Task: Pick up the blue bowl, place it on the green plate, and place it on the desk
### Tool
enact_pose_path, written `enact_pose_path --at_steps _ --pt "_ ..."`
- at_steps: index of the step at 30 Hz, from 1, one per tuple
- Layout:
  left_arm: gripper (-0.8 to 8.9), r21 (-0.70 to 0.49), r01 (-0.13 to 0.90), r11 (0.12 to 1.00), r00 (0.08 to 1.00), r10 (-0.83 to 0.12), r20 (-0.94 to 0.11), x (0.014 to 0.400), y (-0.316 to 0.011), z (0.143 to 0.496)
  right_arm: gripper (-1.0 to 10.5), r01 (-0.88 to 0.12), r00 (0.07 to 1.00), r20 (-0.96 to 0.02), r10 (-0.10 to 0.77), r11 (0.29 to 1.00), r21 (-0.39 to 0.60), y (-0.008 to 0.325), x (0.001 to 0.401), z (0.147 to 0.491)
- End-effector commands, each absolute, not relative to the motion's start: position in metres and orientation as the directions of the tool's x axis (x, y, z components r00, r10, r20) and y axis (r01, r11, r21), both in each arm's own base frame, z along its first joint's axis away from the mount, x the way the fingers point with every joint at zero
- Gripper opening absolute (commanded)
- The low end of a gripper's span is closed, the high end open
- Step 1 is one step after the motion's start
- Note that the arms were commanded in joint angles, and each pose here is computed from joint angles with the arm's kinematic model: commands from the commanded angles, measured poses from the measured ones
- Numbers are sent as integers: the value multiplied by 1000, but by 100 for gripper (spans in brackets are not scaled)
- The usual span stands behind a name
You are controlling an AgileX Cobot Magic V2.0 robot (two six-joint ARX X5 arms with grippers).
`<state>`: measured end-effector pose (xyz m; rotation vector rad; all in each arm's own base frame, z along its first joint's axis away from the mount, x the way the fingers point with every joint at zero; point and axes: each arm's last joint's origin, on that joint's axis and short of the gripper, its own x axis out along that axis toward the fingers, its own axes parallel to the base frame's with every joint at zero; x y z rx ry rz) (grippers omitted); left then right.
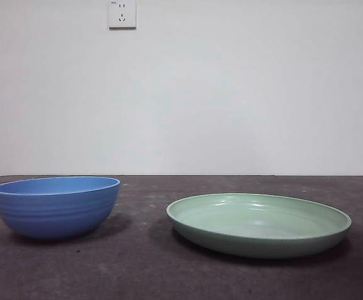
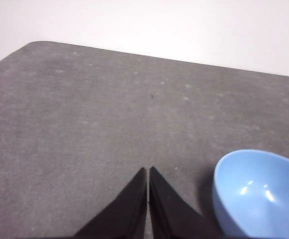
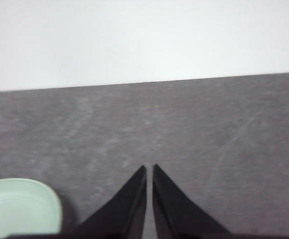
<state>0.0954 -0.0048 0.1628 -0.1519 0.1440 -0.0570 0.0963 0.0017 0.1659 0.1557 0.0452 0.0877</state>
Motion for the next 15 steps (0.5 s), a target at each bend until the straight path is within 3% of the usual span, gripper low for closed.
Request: enact_pose_path --at_steps 1,10,15 --pt "9 -192 55 980 994 -72 -84 94 -5 182 16 -126 992 4 129 959 255 3 94 177" --pt "9 -205 79 976 992 -97 -82 101 -6 241 15 -181 983 60 171 933 311 5 82 231" --pt "9 -208 125 970 986 -145 -84 113 -8 289 15 -262 963 20 270 911 319 8 83 263"
